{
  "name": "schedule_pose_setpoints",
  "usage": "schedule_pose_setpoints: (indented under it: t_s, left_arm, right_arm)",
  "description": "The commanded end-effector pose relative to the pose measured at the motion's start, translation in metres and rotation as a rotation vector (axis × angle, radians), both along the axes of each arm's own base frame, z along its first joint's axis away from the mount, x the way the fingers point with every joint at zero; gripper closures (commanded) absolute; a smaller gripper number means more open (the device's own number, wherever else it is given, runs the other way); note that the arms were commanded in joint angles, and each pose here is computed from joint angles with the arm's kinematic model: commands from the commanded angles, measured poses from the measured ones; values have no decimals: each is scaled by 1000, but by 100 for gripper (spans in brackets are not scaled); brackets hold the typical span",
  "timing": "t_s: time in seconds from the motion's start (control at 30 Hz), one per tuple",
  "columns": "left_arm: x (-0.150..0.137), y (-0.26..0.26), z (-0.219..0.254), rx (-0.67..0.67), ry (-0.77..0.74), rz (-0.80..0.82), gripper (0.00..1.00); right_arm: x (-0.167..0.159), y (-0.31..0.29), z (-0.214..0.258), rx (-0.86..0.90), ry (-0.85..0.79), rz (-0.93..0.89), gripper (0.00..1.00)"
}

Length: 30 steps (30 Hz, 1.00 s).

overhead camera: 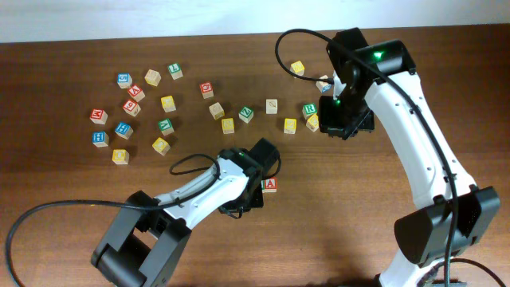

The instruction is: Spell out ICRA

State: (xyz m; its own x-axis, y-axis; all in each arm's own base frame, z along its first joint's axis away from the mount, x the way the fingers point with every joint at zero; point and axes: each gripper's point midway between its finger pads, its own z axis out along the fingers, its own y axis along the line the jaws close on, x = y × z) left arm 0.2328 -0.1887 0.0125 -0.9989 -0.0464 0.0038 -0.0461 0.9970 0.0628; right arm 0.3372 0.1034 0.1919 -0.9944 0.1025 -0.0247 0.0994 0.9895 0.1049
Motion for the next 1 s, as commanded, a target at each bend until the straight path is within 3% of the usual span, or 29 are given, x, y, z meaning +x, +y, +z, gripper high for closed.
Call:
schedule_pose_setpoints:
  t_s: [0.0, 0.47, 0.97]
  left_arm:
    - [1, 5, -2, 22, -14, 16, 100]
    - [9, 5, -2, 32, -55, 14, 100]
    - [18, -2, -2, 5, -83, -97, 100]
  right_arm:
    - [2, -5, 8, -11, -28, 6, 92]
    - [2, -5, 8, -11, -29, 6, 92]
    - [4, -4, 8, -9, -36, 7, 91]
